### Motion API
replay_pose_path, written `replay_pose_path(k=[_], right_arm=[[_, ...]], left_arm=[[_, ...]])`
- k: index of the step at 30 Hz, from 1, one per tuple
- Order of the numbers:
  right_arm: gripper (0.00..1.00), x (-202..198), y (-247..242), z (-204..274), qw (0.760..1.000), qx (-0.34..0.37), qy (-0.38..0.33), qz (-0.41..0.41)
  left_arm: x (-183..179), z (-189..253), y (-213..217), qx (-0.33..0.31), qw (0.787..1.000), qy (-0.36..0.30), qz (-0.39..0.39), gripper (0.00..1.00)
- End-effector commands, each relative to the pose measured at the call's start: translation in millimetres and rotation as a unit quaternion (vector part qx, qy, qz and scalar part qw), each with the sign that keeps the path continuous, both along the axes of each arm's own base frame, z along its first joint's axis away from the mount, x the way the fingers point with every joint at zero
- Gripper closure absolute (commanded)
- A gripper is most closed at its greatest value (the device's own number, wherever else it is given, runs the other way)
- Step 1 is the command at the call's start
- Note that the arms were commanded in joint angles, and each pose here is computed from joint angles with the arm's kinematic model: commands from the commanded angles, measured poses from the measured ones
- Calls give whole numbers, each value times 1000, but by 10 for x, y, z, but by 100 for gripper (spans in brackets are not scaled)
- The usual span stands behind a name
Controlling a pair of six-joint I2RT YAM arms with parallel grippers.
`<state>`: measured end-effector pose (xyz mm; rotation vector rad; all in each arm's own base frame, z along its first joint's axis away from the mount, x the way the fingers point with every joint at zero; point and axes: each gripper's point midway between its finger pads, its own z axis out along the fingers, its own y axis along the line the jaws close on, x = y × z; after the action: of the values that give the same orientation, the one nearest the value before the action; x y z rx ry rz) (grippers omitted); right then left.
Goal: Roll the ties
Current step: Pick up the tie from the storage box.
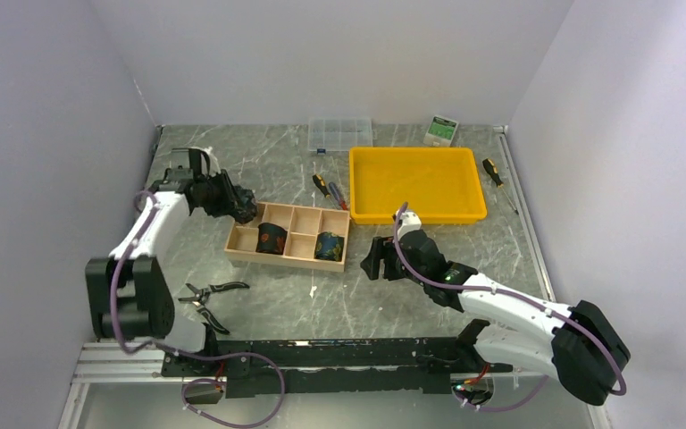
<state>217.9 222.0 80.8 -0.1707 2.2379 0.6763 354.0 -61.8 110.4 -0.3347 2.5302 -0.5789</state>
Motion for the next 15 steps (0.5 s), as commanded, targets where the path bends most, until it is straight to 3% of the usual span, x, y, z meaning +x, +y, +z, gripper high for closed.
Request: replay_pose_path(k=[1,5,9,15], right_arm=[[26,106,35,309,999,20,-35,-11],[25,114,1,376,999,15,-42,-15],[25,152,-31,509,998,14,-58,-21],[25,200,-134,760,995,12,-88,-41]], left_arm=[[38,940,180,39,990,-128,52,97],[-212,1619,75,7,978,-204,50,97],[-695,2086,-438,-121,959,-253,-27,97],[-1614,2260,-1242,-284,916,-221,-179,97]])
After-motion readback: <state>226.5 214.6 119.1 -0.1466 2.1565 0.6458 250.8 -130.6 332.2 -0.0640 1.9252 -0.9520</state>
